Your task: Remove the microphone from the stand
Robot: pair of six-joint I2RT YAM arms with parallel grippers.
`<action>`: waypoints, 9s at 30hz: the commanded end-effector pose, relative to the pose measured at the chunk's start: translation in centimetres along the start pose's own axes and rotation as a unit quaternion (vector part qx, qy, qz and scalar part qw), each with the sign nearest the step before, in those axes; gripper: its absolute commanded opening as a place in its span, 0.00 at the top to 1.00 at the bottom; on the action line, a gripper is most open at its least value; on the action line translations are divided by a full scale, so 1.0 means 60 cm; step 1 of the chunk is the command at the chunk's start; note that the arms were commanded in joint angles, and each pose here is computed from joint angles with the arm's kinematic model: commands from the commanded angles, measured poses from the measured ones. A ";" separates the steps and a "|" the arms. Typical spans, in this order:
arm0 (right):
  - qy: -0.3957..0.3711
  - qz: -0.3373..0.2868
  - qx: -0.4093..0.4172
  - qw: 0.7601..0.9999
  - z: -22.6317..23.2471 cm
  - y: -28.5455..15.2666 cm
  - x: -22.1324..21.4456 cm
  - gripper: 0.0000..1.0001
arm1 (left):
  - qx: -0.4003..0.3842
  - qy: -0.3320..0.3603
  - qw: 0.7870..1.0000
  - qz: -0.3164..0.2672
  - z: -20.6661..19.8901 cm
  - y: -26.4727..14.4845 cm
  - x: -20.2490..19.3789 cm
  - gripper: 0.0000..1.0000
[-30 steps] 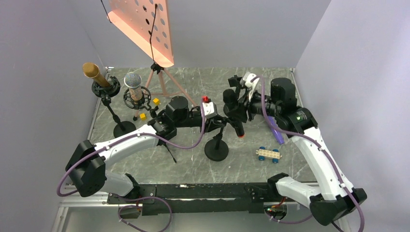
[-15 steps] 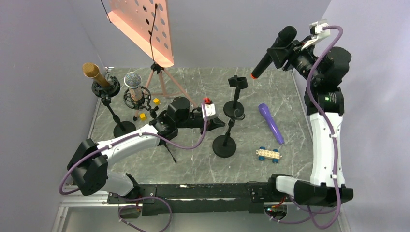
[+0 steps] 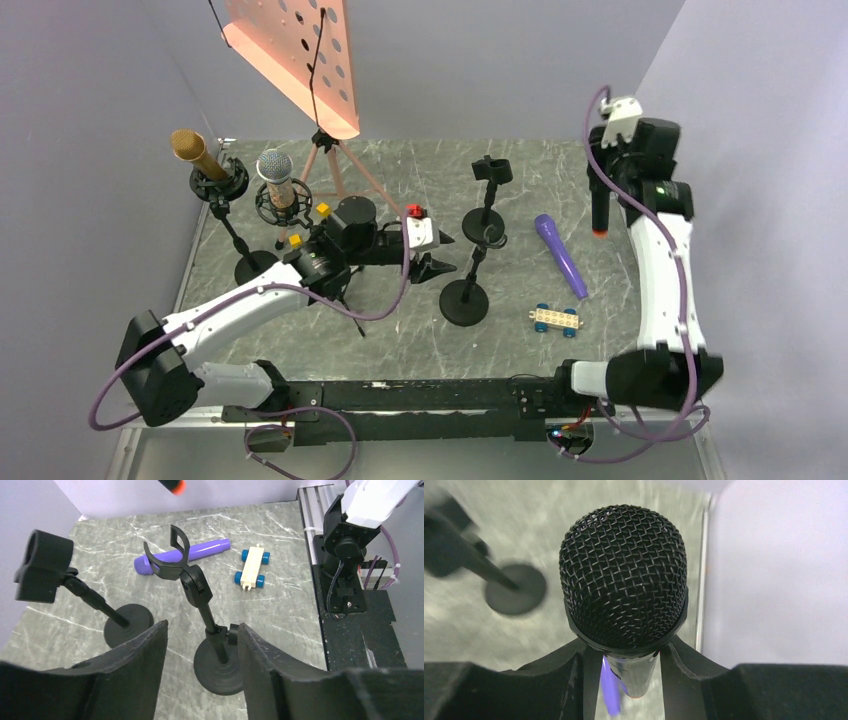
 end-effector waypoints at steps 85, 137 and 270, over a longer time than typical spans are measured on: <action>-0.480 0.169 0.493 0.705 0.390 -0.148 -0.208 0.33 | 0.056 -0.065 0.996 0.038 0.034 -0.121 0.010 0.15; -0.231 0.084 0.500 0.830 0.452 -0.113 -0.142 1.00 | 0.024 0.029 0.997 0.065 0.013 -0.065 -0.030 0.31; 0.010 0.203 0.359 0.911 0.367 -0.083 -0.175 1.00 | -0.006 0.073 0.992 0.106 -0.014 0.000 -0.040 0.24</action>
Point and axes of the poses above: each gripper's point midway between its finger pads, its own y axis out along the fingers, its own z axis along the line the jaws close on, x = y × z, the point moved 1 cm from there along -y, back along the fingers, and after that the axes turned 9 degrees about y, right-handed, at the moved point
